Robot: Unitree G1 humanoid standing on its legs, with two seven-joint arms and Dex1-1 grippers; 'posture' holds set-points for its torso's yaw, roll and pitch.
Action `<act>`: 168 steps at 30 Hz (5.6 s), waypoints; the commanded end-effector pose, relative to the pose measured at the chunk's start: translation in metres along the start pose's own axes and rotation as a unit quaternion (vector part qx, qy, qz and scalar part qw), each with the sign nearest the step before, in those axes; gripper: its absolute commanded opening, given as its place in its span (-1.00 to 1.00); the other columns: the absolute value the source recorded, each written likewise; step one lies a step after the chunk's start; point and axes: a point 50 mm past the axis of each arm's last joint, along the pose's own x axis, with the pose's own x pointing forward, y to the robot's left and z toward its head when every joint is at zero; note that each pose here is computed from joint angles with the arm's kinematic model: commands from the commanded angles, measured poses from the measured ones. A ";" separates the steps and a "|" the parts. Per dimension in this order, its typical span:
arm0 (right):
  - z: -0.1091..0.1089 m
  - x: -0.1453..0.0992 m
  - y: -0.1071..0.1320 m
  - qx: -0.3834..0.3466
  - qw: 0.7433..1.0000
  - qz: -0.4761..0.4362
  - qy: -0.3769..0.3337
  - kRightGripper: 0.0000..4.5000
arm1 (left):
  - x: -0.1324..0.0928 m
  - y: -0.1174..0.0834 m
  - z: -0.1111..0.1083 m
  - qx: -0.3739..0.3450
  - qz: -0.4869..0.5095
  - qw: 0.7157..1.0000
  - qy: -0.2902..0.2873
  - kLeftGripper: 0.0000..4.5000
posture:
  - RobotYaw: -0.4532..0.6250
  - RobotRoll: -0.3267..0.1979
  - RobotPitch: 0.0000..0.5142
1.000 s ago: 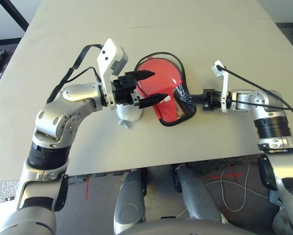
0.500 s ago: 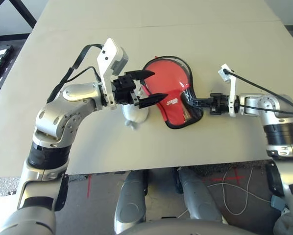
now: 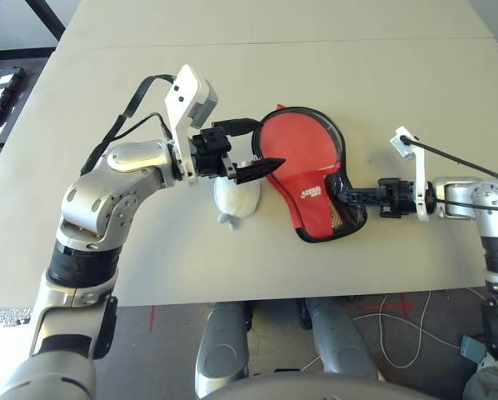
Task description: Store the ping-pong paddle in its case and zip it.
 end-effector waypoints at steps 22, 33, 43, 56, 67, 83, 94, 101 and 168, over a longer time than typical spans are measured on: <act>-0.050 0.015 0.020 0.069 0.994 0.042 0.072 -0.99 | 0.004 -0.001 -0.006 -0.001 -0.006 1.000 0.001 1.00 | -0.25 0.25 0.12; -0.053 0.023 0.030 0.065 0.993 0.064 0.070 -0.99 | 0.007 -0.001 -0.006 0.000 -0.007 1.000 -0.003 1.00 | -0.26 0.25 0.10; -0.044 0.018 0.031 0.053 0.995 0.056 0.065 -0.84 | 0.004 0.000 -0.005 0.004 -0.012 1.000 0.003 1.00 | -0.26 0.25 0.07; -0.002 -0.028 0.012 -0.028 0.999 -0.020 0.035 0.88 | -0.008 0.001 0.001 0.030 -0.025 0.999 0.036 1.00 | -0.23 0.25 0.05; 0.035 -0.056 -0.005 -0.147 0.987 -0.061 -0.012 0.99 | -0.009 0.003 0.001 0.028 -0.023 0.999 0.039 1.00 | -0.25 0.25 0.05; 0.082 -0.015 -0.008 -0.269 0.948 -0.042 -0.166 0.99 | -0.024 0.017 0.001 0.038 0.000 0.997 0.067 1.00 | -0.24 0.25 0.07; 0.088 0.029 0.023 -0.384 0.910 0.042 -0.152 0.99 | -0.038 0.022 -0.011 0.022 0.021 0.991 0.129 1.00 | -0.26 0.25 0.08; 0.083 0.053 0.030 -0.415 0.901 0.064 -0.112 0.99 | -0.040 0.022 -0.011 0.017 0.023 0.990 0.141 1.00 | -0.25 0.25 0.10; 0.054 0.092 0.004 -0.438 0.899 0.006 -0.006 1.00 | -0.042 0.046 -0.041 -0.057 0.154 0.950 0.264 -0.88 | -0.23 0.25 0.13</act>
